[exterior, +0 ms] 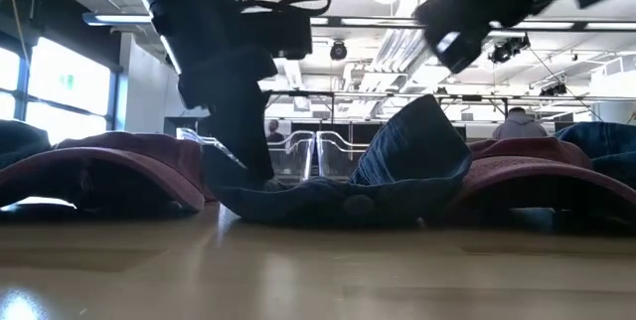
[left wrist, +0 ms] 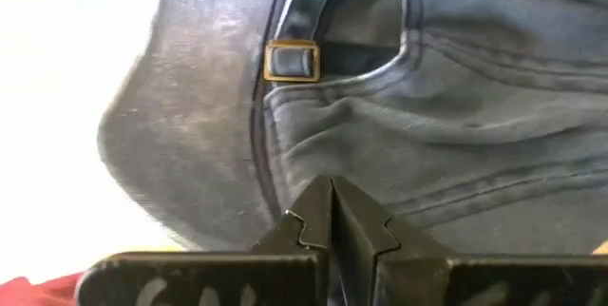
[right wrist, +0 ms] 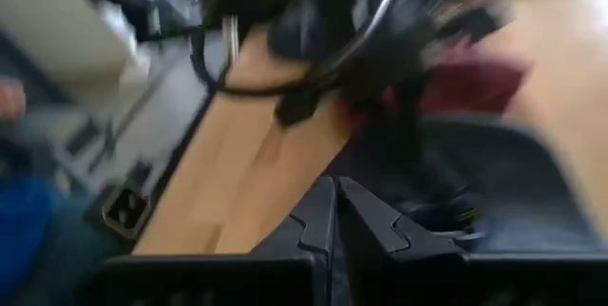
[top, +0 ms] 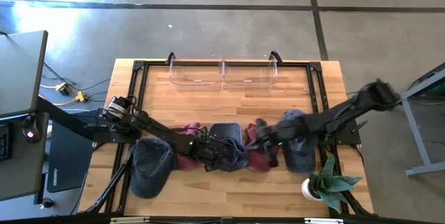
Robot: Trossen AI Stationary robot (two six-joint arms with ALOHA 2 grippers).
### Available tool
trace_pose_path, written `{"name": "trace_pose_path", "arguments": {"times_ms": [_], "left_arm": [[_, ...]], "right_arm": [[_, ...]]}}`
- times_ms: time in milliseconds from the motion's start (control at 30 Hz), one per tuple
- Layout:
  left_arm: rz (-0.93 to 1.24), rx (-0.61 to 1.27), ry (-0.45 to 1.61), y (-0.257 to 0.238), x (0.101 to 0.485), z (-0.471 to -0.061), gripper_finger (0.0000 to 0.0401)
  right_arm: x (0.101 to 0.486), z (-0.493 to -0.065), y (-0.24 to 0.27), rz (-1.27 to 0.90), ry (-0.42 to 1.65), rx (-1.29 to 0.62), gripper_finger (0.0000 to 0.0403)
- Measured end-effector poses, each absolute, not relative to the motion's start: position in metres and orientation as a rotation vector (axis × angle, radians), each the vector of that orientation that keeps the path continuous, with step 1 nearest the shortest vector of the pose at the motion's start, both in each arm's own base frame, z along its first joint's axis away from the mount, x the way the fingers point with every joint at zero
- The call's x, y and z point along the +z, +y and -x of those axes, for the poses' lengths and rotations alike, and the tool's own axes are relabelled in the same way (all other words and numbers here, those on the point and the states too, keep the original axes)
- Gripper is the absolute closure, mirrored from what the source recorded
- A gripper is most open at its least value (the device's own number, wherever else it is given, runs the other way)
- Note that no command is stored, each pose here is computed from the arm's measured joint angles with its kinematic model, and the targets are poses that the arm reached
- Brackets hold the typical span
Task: Pick & Place hat
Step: Put the middle blue cap into the right transparent bin
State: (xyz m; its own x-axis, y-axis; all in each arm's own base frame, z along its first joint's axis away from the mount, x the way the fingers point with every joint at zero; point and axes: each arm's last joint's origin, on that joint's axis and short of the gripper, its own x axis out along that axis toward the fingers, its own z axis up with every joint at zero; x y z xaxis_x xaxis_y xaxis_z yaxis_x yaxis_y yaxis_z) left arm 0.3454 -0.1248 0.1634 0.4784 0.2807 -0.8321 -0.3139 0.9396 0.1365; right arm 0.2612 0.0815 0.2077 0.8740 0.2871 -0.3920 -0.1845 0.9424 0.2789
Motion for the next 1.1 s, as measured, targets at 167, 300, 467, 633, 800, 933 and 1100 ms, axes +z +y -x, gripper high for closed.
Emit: {"name": "trace_pose_path", "arguments": {"times_ms": [167, 300, 467, 633, 800, 933, 1100], "left_arm": [[0.065, 0.325, 1.006, -0.128, 0.154, -0.342, 0.0396], [0.071, 0.267, 1.034, -0.136, 0.15, -0.336, 0.0396], [0.067, 0.242, 1.052, -0.142, 0.144, -0.33, 0.0396], [0.023, 0.263, 1.029, -0.147, 0.144, -0.328, 0.0396], [-0.048, 0.222, 0.945, -0.159, 0.163, -0.337, 0.0396], [-0.119, 0.157, 0.893, -0.168, 0.172, -0.342, 0.0396], [-0.192, 0.082, 0.852, -0.169, 0.173, -0.349, 0.0391]], "right_arm": [[0.192, -0.303, 0.105, -0.208, 0.635, 0.349, 0.0391], [0.171, -0.318, 0.11, -0.161, 0.811, 0.283, 0.0391], [0.158, -0.322, 0.1, -0.096, 0.978, 0.069, 0.0391], [0.16, -0.316, 0.092, -0.015, 1.049, -0.144, 0.0391], [0.17, -0.315, 0.096, 0.034, 1.035, -0.155, 0.0391], [0.184, -0.311, 0.107, 0.076, 0.972, -0.106, 0.0391], [0.194, -0.305, 0.12, 0.131, 0.929, -0.056, 0.0391]]}}
